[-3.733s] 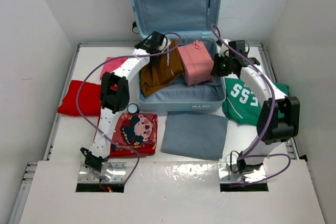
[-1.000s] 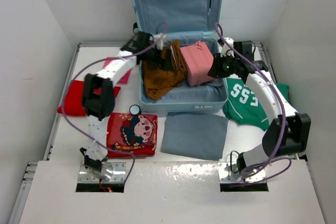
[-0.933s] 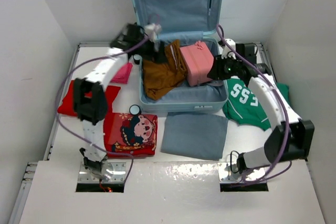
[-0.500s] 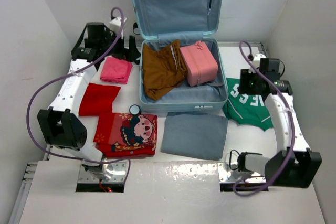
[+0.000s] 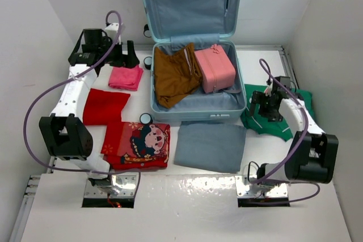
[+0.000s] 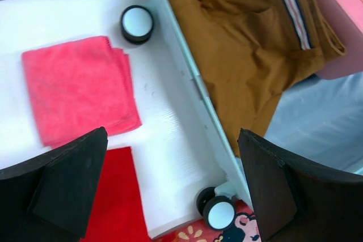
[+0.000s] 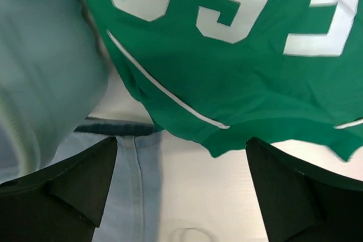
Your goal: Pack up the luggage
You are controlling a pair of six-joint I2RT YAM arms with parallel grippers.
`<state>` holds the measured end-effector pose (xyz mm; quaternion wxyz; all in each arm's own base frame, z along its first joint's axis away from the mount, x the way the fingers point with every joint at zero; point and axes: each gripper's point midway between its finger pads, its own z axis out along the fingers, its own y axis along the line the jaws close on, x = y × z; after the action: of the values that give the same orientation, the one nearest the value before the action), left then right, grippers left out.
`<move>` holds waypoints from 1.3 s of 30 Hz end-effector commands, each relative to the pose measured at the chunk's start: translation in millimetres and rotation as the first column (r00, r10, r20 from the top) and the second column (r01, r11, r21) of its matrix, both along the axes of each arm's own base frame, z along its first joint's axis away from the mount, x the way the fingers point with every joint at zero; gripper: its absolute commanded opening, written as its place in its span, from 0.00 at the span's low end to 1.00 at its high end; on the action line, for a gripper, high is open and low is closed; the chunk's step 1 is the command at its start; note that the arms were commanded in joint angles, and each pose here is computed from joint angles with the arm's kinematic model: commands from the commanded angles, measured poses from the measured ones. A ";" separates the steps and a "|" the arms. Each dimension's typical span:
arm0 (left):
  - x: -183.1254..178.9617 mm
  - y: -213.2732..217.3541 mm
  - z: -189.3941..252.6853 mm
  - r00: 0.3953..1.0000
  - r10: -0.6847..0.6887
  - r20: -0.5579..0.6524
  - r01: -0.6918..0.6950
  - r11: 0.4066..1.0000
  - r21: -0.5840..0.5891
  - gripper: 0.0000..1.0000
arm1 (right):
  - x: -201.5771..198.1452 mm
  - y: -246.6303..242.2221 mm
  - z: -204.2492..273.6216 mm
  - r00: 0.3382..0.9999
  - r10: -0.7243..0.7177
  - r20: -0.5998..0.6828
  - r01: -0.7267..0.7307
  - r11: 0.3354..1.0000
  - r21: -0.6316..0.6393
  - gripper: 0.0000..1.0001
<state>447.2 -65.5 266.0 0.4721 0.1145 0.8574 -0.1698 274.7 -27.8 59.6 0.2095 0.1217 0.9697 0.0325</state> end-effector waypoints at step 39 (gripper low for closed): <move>24.4 52.6 -32.0 0.978 0.156 -0.142 -0.163 0.986 -0.038 1.00 | 96.3 -44.7 18.9 0.975 -0.169 0.146 0.174 0.985 -0.022 0.98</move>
<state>467.8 -15.4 217.2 0.4111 0.0258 0.8974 -0.1579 341.4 -84.4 49.7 0.2187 0.2245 0.9495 -0.0139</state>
